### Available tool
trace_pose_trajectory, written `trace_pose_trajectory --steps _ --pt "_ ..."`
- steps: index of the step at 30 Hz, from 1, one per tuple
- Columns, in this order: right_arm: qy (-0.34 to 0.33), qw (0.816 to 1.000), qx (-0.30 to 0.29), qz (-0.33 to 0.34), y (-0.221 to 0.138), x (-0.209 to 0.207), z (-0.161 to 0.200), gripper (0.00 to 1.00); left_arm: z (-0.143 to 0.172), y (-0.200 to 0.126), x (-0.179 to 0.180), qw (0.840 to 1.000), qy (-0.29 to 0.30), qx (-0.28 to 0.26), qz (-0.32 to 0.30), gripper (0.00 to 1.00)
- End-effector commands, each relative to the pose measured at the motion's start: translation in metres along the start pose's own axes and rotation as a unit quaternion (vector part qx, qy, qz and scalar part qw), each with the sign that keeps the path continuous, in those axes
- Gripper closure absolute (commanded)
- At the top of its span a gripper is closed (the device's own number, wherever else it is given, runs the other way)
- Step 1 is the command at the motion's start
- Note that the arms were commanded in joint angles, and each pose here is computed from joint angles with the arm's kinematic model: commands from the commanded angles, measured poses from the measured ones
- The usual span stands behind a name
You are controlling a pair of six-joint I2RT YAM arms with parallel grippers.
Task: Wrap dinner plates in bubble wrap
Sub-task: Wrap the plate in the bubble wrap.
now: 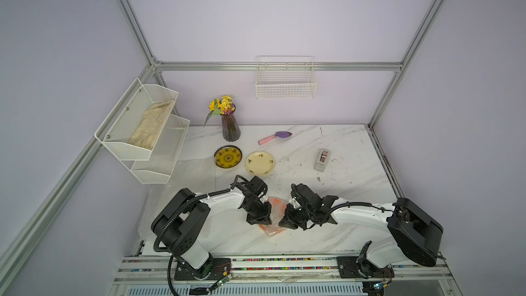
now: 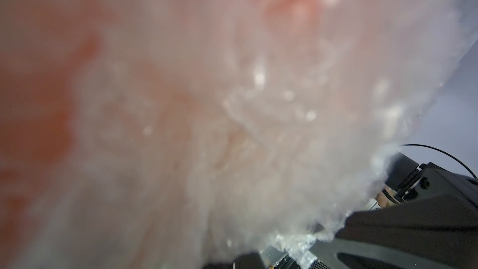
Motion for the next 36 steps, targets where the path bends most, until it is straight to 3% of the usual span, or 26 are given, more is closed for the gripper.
trace_pose_trajectory --steps 1,6,12,17,21,30,36 --pt "0.015 1.000 -0.001 0.020 0.010 -0.015 -0.005 1.00 0.024 0.007 0.029 0.994 -0.030 0.053 -0.088 1.00" --pt "0.023 0.999 -0.035 0.028 0.021 -0.021 -0.019 1.00 0.017 -0.004 0.017 0.996 -0.015 0.040 -0.078 1.00" --pt "0.062 0.995 -0.074 0.018 0.028 -0.033 -0.032 1.00 0.000 -0.042 -0.039 0.999 0.042 -0.013 -0.023 1.00" --pt "0.083 0.992 -0.090 0.010 0.031 -0.038 -0.038 1.00 0.005 -0.032 -0.056 0.998 0.061 0.006 0.010 1.00" --pt "0.087 0.992 -0.093 0.006 0.032 -0.037 -0.039 1.00 0.014 -0.001 -0.043 0.998 0.044 0.036 0.037 1.00" --pt "0.086 0.990 -0.110 -0.008 0.019 -0.030 -0.037 1.00 0.054 0.053 0.029 0.987 -0.007 0.153 -0.057 0.98" --pt "0.062 0.985 -0.161 0.003 -0.031 -0.015 -0.025 1.00 0.063 0.062 0.047 0.981 -0.019 0.171 -0.086 0.97"
Point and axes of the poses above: each gripper's point midway between its finger pads, its own y axis out along the fingers, its own x axis along the line the jaws close on, z = x × y, the point moved 5 cm from there along -y, back along the fingers, and after that the axes turned 14 degrees about y, right-handed, at the moved point
